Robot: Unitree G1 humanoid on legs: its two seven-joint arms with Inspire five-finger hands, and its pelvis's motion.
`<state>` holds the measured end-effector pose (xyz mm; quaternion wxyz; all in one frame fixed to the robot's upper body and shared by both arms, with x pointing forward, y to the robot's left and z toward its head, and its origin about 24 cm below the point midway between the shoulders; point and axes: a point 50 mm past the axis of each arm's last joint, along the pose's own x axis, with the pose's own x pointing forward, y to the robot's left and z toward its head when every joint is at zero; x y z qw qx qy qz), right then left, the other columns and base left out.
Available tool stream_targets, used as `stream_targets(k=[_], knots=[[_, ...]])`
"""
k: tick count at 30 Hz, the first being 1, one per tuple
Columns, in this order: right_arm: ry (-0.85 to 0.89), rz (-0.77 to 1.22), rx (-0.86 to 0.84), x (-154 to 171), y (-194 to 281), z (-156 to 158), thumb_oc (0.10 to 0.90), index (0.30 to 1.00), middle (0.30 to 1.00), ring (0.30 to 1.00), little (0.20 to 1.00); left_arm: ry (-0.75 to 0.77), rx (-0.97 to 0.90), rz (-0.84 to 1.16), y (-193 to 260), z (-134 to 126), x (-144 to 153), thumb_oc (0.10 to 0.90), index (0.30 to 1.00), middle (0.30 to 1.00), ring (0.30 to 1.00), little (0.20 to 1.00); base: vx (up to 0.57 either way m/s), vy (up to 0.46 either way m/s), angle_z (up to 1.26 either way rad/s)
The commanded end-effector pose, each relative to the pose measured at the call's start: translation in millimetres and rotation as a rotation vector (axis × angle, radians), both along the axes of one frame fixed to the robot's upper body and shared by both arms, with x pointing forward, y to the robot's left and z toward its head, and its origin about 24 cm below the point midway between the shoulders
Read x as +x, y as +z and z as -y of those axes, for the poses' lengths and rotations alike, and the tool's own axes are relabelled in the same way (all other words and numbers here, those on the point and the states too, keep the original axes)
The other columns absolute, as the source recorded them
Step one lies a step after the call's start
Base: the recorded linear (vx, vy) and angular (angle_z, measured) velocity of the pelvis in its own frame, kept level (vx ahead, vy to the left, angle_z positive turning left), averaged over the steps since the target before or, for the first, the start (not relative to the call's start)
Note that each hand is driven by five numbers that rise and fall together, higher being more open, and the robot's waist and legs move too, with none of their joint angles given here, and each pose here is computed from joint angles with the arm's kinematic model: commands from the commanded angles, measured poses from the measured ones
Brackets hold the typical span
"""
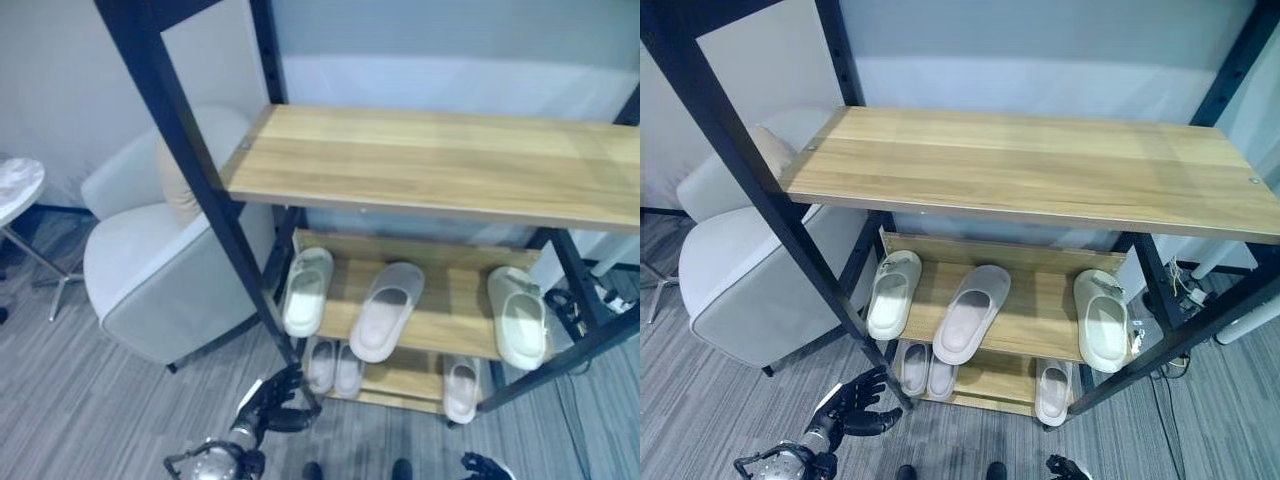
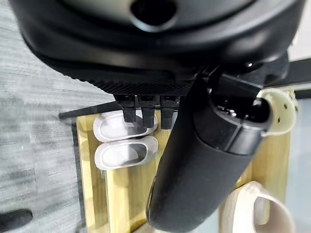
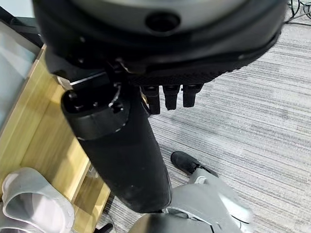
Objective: Arrange the slippers neatly on the shoe rack.
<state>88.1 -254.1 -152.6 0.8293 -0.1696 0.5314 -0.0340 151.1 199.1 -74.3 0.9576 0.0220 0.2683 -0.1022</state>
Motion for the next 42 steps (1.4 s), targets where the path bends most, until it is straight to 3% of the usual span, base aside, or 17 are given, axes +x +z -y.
stream_targets(k=[1,12,29,42], knots=[[0.066,0.063,-0.054,23,11,14,0.800,0.900,0.900,0.900,0.900,-0.040,-0.128,0.232,43,10,38,0.800,0.900,0.900,0.900,0.900,0.00,-0.019,0.04],[0.049,0.021,-0.055,10,7,15,0.800,0.900,0.900,0.900,0.900,-0.139,-0.210,0.267,57,31,45,0.800,0.900,0.900,0.900,0.900,0.00,0.000,0.00],[0.037,-0.006,-0.037,-3,2,8,0.800,0.900,0.900,0.900,0.900,-0.174,-0.356,0.442,101,48,60,0.800,0.900,0.900,0.900,0.900,0.01,-0.002,-0.01],[0.028,-0.007,-0.015,-7,-2,-3,0.800,0.900,0.900,0.900,0.900,-0.155,-0.120,0.776,154,49,93,0.800,0.900,0.900,0.900,0.900,0.02,0.005,-0.04]])
